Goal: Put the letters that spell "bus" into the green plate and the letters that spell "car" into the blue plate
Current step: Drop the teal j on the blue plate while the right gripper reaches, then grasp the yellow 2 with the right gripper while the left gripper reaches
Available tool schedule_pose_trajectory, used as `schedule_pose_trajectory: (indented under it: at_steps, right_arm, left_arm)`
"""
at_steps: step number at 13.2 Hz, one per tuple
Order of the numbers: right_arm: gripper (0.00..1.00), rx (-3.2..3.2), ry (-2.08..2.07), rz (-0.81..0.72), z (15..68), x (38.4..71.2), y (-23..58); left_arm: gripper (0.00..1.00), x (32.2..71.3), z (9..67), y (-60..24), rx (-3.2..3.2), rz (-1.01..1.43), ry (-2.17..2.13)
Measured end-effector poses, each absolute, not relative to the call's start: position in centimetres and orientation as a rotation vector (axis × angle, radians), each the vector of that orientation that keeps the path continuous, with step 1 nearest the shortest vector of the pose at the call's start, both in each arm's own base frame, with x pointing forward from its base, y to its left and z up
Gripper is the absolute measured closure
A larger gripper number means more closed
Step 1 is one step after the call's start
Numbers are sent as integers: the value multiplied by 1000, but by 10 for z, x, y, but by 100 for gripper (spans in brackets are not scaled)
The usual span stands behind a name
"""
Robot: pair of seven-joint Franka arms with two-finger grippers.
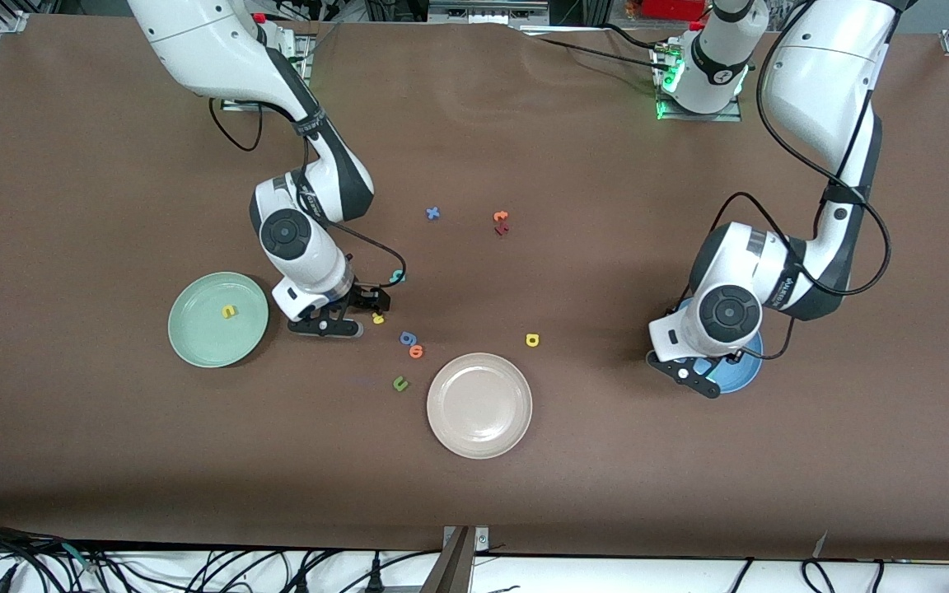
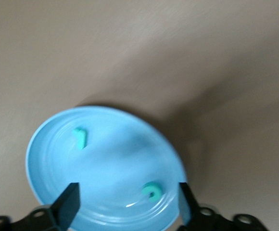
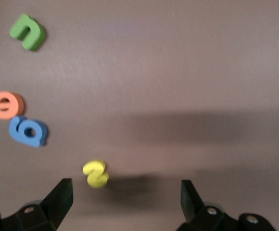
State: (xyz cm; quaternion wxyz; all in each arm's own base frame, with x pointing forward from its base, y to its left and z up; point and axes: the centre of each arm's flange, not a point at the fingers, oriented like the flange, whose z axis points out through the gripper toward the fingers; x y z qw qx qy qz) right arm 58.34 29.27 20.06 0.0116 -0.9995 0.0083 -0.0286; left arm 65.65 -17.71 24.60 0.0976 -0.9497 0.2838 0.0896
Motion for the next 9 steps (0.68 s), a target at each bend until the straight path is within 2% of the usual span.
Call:
schedule_pose_trajectory:
  at_steps: [5, 9]
  right_arm:
    - [1, -3134, -152, -112, 182, 585, 308]
    - [1, -3126, -215, -108, 180, 580, 318]
  left_arm:
    - [0, 643, 253, -312, -2813, 111, 971]
    - [0, 649, 225, -343, -3079, 14, 885]
